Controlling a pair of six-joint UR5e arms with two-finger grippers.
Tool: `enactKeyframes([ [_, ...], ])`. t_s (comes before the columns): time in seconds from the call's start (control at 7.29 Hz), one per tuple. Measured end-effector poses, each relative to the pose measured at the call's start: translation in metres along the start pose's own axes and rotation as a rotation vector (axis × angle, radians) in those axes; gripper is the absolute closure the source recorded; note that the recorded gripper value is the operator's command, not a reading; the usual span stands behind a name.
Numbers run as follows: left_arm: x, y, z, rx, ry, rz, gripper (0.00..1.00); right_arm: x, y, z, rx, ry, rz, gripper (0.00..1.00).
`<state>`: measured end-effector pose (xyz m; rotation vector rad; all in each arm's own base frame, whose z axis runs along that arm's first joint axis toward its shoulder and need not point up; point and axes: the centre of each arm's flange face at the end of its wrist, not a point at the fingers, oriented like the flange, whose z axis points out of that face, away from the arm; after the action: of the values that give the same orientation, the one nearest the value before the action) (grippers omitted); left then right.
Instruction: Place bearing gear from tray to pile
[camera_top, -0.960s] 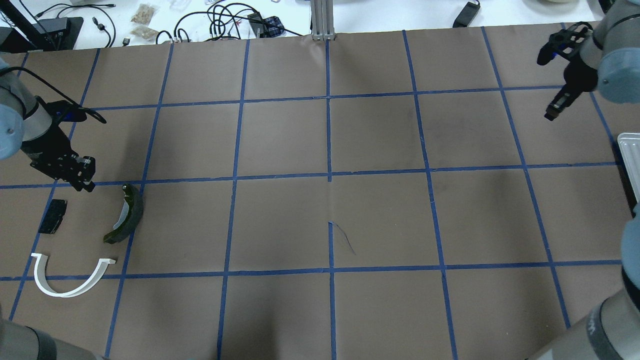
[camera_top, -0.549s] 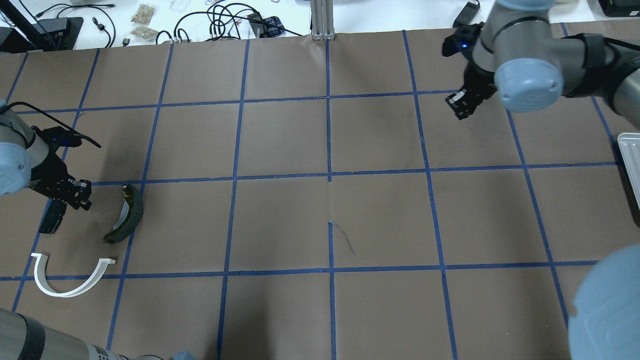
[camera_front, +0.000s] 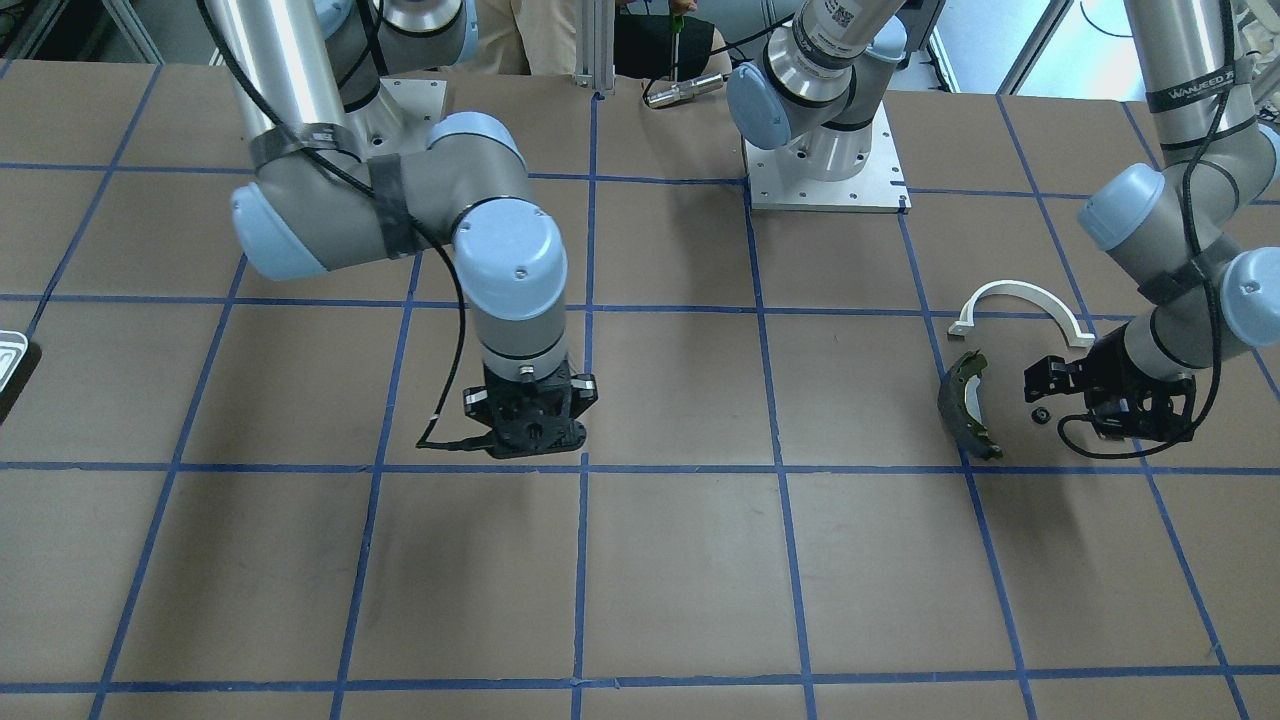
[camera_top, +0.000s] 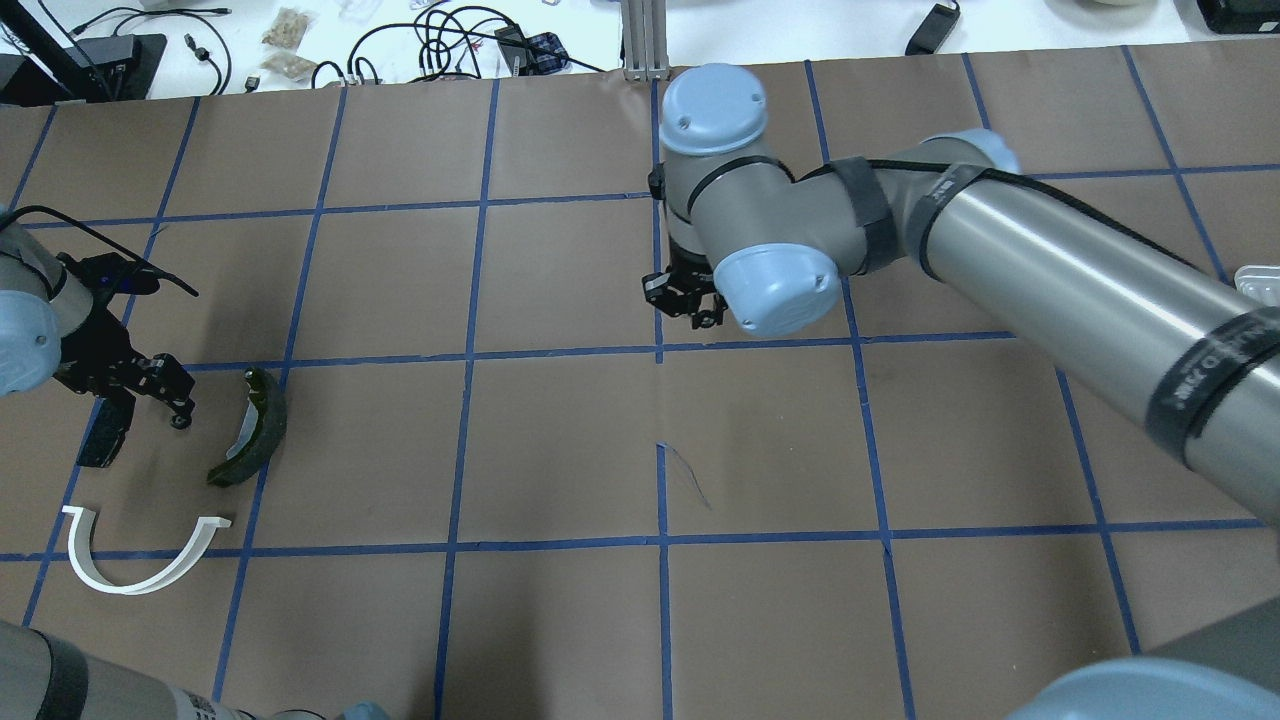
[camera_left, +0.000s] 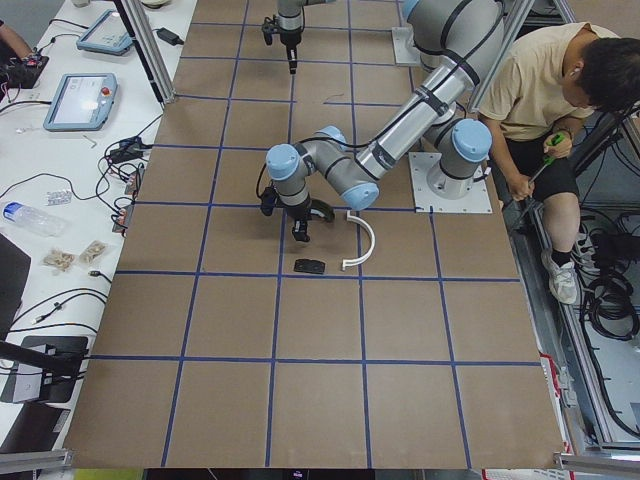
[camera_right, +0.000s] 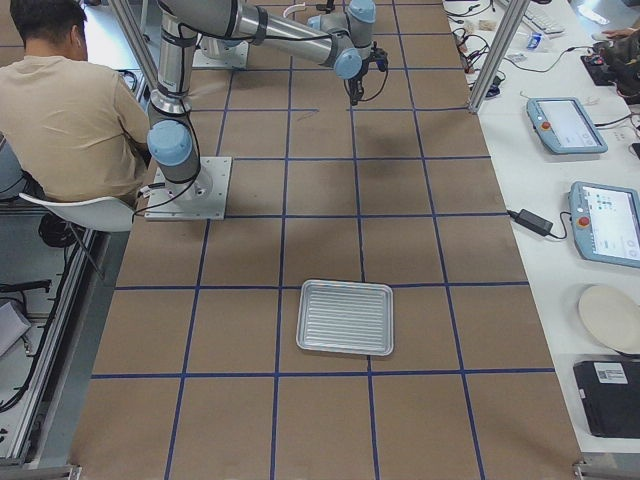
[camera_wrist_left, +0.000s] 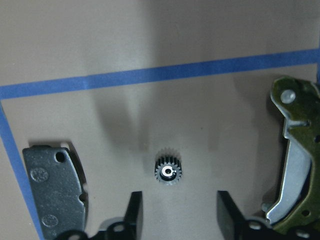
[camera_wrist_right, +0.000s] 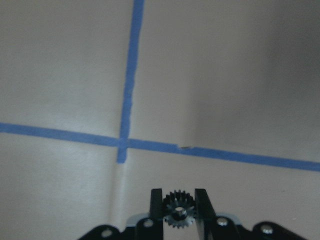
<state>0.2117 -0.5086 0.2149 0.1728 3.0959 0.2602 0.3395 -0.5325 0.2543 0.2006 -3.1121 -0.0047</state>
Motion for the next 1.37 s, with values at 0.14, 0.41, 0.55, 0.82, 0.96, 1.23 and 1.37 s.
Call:
enactKeyframes([
  [0.14, 0.002, -0.002, -0.008, 0.012, -0.009, 0.005, 0.0, -0.025, 0.009, 0.01, -0.015, -0.014, 0.037, 1.0],
  [0.41, 0.014, -0.021, -0.05, 0.04, -0.028, 0.035, 0.0, -0.055, 0.02, 0.027, -0.055, -0.082, 0.114, 0.9],
  [0.55, 0.028, -0.032, -0.079, 0.031, -0.015, 0.051, 0.0, -0.064, 0.026, 0.037, -0.071, -0.092, 0.128, 0.08],
  [0.82, 0.075, -0.037, -0.15, 0.009, 0.034, 0.01, 0.0, -0.065, 0.027, 0.046, -0.05, -0.099, 0.135, 0.0],
  [0.96, 0.109, -0.033, -0.189, 0.01, 0.055, -0.042, 0.0, -0.052, 0.013, 0.032, -0.003, -0.112, 0.149, 0.0],
  [1.23, 0.206, -0.019, -0.256, 0.059, 0.034, -0.114, 0.0, 0.022, -0.025, -0.031, 0.031, -0.118, 0.178, 0.0],
  [1.37, 0.257, -0.007, -0.275, 0.088, 0.023, -0.139, 0.0, 0.071, -0.037, -0.073, 0.044, -0.115, 0.171, 0.0],
])
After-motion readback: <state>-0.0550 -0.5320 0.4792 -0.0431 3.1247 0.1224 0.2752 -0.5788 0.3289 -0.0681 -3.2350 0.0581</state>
